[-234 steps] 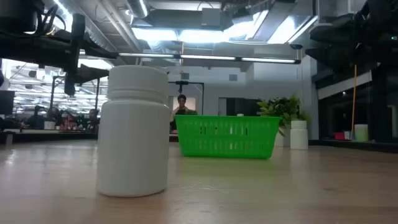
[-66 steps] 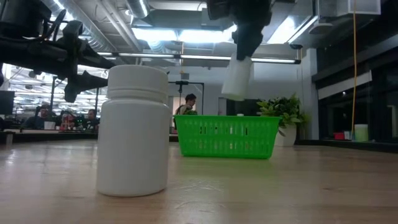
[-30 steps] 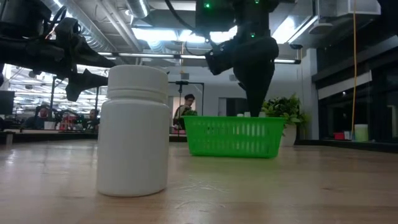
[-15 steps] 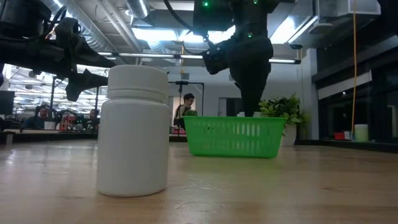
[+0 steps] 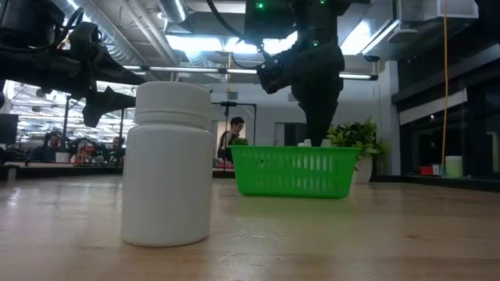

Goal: Pick and place pill bottles into a basket
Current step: Put the top right medicine bottle into the green basket

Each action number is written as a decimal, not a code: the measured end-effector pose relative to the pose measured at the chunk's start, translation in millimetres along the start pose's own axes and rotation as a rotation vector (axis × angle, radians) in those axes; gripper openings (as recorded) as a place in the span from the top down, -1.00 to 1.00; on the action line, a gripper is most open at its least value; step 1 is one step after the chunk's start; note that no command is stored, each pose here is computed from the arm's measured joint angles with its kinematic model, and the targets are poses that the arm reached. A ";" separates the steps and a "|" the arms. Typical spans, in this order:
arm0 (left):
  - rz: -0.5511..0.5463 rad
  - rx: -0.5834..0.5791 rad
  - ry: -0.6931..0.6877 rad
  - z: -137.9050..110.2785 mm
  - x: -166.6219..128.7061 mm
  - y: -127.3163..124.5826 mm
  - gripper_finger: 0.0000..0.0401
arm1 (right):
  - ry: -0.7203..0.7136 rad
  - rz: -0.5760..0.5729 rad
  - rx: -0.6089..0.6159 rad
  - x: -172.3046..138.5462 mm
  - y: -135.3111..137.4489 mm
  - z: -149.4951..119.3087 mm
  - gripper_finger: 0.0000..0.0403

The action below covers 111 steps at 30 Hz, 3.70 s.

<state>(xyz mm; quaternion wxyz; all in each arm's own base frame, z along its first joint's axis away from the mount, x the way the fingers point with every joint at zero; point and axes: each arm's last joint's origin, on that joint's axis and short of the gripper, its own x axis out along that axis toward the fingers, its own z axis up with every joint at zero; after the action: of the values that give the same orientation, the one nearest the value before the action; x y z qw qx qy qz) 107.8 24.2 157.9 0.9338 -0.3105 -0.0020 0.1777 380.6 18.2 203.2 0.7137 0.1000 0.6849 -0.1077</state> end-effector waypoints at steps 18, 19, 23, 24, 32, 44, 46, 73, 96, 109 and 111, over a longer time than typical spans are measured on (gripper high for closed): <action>0.007 0.010 0.010 -1.0 0.0 0.7 -0.06 | -0.008 0.014 0.047 -33.7 2.0 5.4 -0.42; 0.007 0.010 0.010 -1.0 0.0 0.7 -0.06 | -0.020 0.002 0.047 -42.3 1.8 6.7 -0.42; -0.005 0.010 0.019 -1.3 0.0 0.4 -0.06 | -0.103 -0.064 0.048 -85.2 -0.2 11.2 -0.41; -0.009 0.010 0.022 -1.3 0.0 0.3 -0.06 | -0.132 -0.090 0.051 -97.7 -1.4 11.4 -0.41; -0.014 0.005 0.026 -1.4 0.0 0.1 -0.06 | -0.355 -0.268 0.066 -180.0 -43.8 12.9 -0.41; -0.007 -0.062 0.021 -1.3 0.0 0.3 -0.06 | -0.320 -0.168 0.163 -179.3 -200.0 22.2 -0.49; 0.005 -0.073 0.011 -1.0 0.0 0.6 -0.06 | -0.311 -0.156 0.189 -170.9 -217.9 22.2 -0.53; 0.118 -0.104 -0.082 1.5 -0.3 4.1 -0.06 | -0.147 -0.045 0.154 -50.0 -213.6 33.1 -0.76; 0.094 -0.149 -0.076 1.8 -0.2 3.1 -0.06 | -0.153 -0.047 0.186 -29.7 -216.6 44.3 -0.77; 0.088 -0.148 -0.070 1.6 -0.2 2.9 -0.06 | -0.055 -0.036 0.193 9.6 -215.6 32.6 -0.77; 0.089 -0.140 -0.070 1.6 -0.2 2.9 -0.06 | -0.067 -0.037 0.192 9.6 -215.7 33.7 -0.77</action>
<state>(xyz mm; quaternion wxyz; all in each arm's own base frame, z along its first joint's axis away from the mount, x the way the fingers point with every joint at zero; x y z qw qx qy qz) 106.5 27.2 157.5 0.9003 -0.3685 -0.0335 0.2290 350.4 -198.2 196.1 0.7210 0.1517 0.6490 -0.1895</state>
